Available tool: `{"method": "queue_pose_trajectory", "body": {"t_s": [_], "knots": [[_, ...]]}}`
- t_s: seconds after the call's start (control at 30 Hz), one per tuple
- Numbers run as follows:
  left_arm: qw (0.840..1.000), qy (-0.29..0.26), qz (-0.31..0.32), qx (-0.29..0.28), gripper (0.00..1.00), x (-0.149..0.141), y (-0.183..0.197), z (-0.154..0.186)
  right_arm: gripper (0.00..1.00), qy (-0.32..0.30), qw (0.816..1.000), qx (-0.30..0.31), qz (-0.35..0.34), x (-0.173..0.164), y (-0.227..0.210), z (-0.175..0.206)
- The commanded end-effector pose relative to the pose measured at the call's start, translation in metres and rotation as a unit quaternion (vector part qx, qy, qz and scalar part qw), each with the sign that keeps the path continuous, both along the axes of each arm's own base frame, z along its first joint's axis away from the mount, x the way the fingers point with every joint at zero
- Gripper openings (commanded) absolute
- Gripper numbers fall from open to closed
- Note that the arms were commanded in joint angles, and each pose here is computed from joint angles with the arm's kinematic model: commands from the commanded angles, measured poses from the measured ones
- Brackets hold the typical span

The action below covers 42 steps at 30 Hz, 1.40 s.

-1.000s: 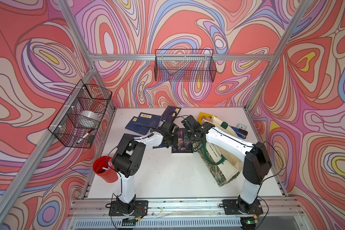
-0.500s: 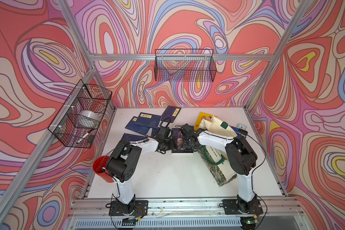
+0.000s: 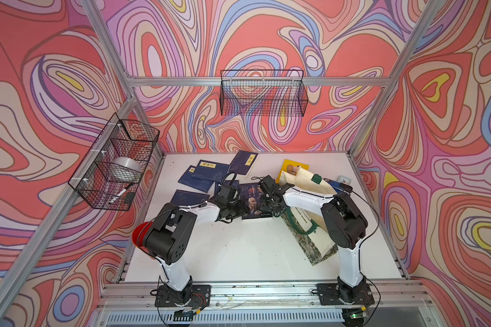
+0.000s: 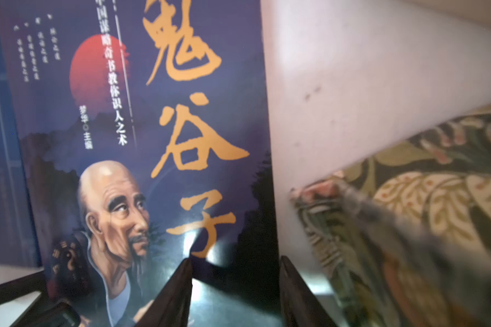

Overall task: Put the books into the canvas bag
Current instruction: Move the book to the center of the board, then pick up the book from the center of the board.

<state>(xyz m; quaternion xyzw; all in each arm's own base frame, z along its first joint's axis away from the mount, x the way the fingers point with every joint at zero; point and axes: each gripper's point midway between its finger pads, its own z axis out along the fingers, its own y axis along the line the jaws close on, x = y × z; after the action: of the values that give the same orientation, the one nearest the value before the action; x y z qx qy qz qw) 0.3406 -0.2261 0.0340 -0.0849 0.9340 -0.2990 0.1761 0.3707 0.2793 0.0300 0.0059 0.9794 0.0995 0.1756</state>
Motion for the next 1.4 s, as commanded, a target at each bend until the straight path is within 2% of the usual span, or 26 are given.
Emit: {"method": "queue_pose_trajectory", "body": {"t_s": [0.0,0.13,0.2,0.47,0.5,0.6,0.73,0.83,0.97,1.1,1.23,1.37], "knots": [[0.999,0.018,-0.01,-0.042,0.48,-0.031,-0.005,0.015,0.49,0.065,0.995,0.027,0.072,-0.06,0.037,-0.02],[0.999,0.009,0.017,-0.037,0.55,-0.055,0.018,0.026,0.52,0.071,0.994,0.036,0.074,-0.081,0.041,-0.015],[0.998,0.01,0.034,-0.054,0.59,-0.061,0.028,0.031,0.53,0.069,0.995,0.035,0.068,-0.083,0.037,-0.017],[0.989,0.017,0.092,-0.111,0.62,-0.043,0.059,0.029,0.54,0.058,0.995,0.004,0.084,-0.07,0.039,-0.018],[0.989,0.036,0.097,-0.105,0.62,-0.052,0.064,0.013,0.54,0.057,0.995,0.009,0.086,-0.069,0.042,-0.017],[0.988,0.048,0.101,-0.106,0.62,-0.051,0.064,0.0,0.54,0.06,0.994,0.021,0.085,-0.068,0.046,-0.02],[0.98,0.055,0.099,-0.166,0.62,-0.048,0.05,-0.008,0.5,0.061,0.993,0.044,0.089,-0.071,0.051,-0.022],[0.973,0.036,0.101,-0.203,0.61,-0.043,0.044,-0.004,0.47,0.064,0.991,0.064,0.094,-0.075,0.055,-0.021],[0.963,-0.009,0.083,-0.257,0.56,-0.035,0.035,0.023,0.46,0.067,0.988,0.099,0.093,-0.077,0.06,-0.014],[0.954,-0.026,0.047,-0.294,0.55,-0.033,0.023,0.05,0.46,0.063,0.985,0.137,0.084,-0.073,0.065,0.0],[0.955,-0.006,0.017,-0.297,0.56,-0.037,0.016,0.061,0.51,0.059,0.982,0.162,0.072,-0.067,0.065,0.011],[0.969,0.029,0.003,-0.245,0.58,-0.049,0.02,0.054,0.54,0.048,0.983,0.166,0.067,-0.063,0.064,0.021]]}}
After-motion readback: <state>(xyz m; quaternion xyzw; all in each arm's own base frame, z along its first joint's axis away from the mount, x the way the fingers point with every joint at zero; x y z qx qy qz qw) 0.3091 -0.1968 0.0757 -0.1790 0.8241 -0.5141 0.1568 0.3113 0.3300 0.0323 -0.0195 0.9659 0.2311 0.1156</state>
